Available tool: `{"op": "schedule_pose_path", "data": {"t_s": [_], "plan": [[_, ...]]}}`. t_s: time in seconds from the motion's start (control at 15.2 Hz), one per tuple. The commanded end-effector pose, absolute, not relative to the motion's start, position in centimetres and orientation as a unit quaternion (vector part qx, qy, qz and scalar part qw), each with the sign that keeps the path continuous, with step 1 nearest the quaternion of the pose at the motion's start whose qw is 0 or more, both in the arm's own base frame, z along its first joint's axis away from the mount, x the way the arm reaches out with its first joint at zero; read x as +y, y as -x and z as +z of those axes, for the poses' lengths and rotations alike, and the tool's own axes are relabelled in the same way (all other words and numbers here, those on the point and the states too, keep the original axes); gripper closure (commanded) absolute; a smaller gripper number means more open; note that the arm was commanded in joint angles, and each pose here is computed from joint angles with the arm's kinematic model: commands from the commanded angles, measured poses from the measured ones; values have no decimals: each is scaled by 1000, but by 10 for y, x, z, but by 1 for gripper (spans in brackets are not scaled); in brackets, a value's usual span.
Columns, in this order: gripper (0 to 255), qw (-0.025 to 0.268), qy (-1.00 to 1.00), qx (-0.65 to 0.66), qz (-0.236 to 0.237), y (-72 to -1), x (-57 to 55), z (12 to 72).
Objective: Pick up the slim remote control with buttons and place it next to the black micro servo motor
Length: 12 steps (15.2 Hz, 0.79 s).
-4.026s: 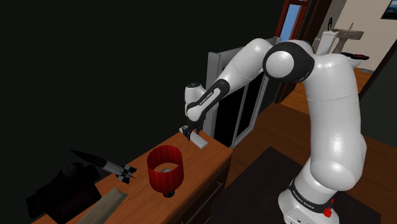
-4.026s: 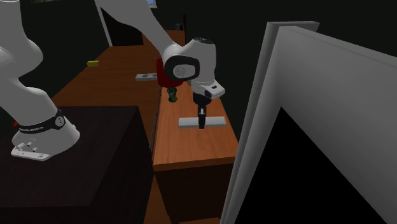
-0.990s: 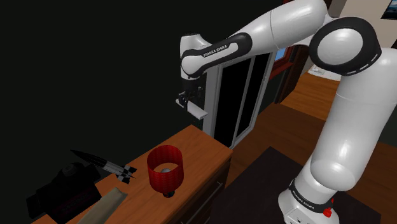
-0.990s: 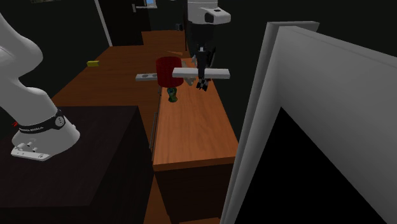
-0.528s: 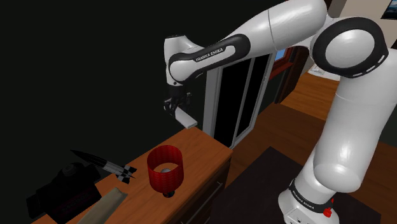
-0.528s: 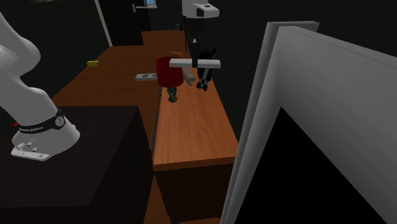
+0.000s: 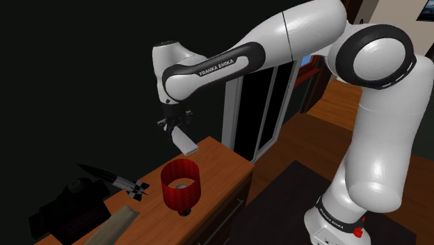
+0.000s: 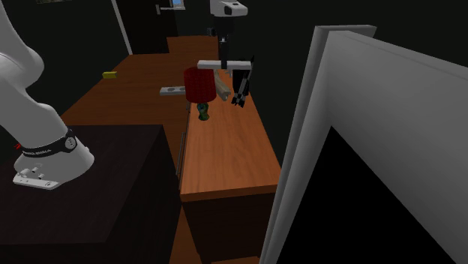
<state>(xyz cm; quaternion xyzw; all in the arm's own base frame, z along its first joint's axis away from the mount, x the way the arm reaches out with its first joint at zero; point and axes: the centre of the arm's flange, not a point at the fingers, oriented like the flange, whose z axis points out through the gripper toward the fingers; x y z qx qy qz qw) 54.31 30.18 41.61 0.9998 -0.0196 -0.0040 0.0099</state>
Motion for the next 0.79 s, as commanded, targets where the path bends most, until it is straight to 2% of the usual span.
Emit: {"op": "schedule_pose_path", "data": {"t_s": [0.0, 0.73], "plan": [[255, 10, -1000, -20, -4, -537, 328, 415], [255, 10, -1000, -20, -4, -505, 470, 415]]}}
